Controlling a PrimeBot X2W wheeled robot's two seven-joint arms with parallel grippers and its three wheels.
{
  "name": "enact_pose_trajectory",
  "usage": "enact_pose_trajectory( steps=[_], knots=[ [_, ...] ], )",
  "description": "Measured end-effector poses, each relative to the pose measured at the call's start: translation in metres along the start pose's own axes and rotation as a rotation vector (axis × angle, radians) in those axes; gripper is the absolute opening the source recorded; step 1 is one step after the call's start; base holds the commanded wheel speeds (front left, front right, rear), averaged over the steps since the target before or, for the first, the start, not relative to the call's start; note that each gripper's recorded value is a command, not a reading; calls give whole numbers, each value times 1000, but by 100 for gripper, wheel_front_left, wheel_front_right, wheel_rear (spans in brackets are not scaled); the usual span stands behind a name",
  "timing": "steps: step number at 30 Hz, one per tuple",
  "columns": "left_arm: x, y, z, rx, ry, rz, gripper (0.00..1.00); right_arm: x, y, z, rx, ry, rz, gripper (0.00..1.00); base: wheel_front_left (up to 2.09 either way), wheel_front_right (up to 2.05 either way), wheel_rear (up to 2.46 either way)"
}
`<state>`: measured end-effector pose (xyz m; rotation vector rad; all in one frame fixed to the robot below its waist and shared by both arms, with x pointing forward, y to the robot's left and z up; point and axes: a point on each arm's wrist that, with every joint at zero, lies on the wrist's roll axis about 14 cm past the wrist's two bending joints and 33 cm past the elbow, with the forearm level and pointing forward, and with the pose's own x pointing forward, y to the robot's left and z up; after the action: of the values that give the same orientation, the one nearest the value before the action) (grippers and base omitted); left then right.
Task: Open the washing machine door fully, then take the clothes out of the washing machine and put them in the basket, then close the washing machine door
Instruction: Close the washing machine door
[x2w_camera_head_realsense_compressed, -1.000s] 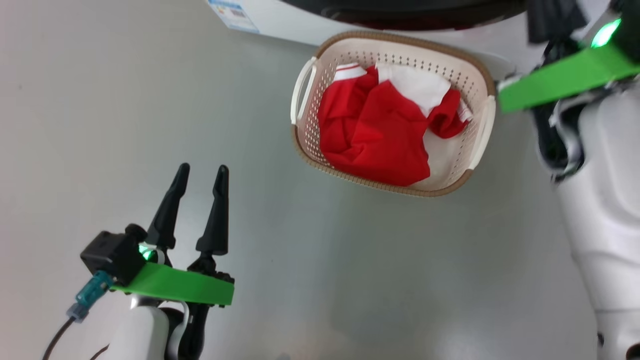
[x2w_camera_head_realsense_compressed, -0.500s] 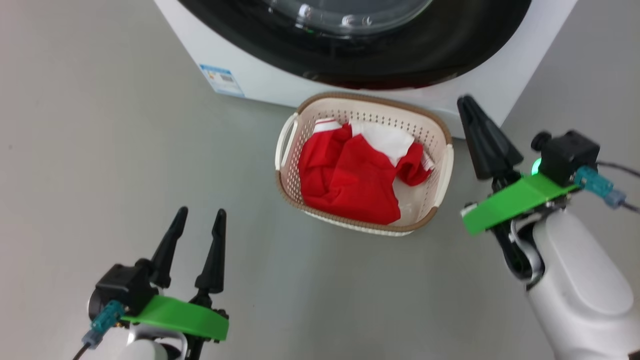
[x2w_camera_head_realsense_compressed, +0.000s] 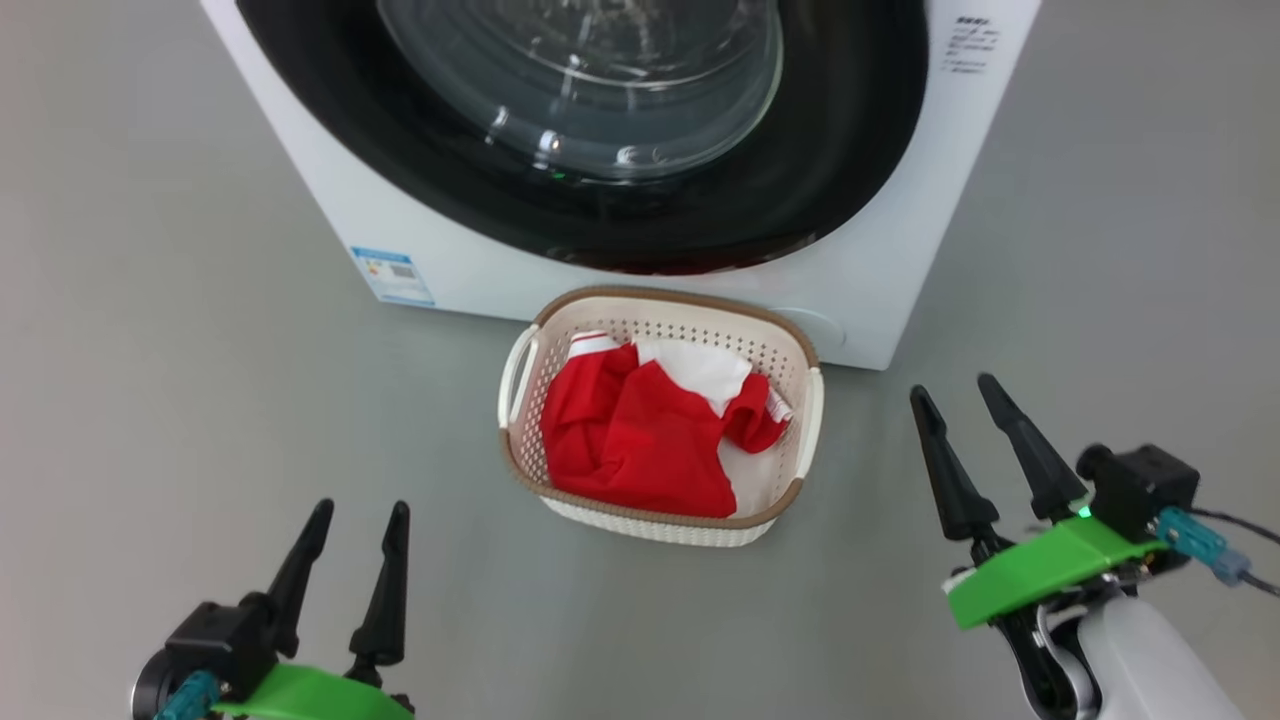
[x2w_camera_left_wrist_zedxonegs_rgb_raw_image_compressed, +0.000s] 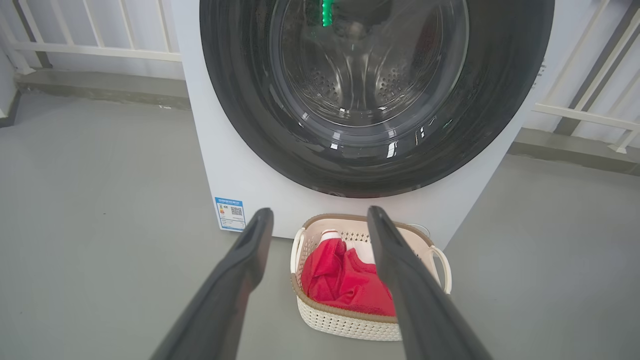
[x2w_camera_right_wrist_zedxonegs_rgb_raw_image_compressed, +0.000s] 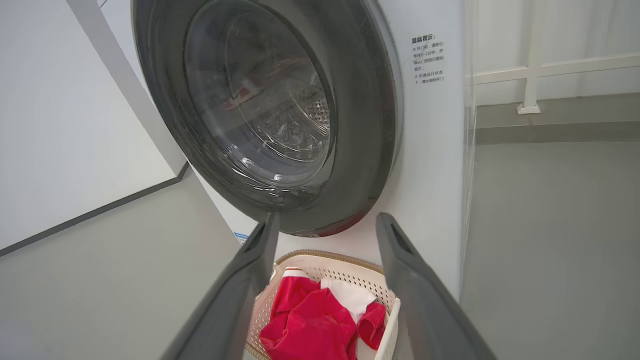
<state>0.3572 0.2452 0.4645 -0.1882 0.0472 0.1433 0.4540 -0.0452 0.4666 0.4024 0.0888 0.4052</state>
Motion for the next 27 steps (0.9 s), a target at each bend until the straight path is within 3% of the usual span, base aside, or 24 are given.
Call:
enact_pose_trajectory(
  steps=[27],
  knots=[
    [-28,-19,-3,12,-1,-89,100,-140,-74,0,9,-17,-344,100,0,0,0]
  ],
)
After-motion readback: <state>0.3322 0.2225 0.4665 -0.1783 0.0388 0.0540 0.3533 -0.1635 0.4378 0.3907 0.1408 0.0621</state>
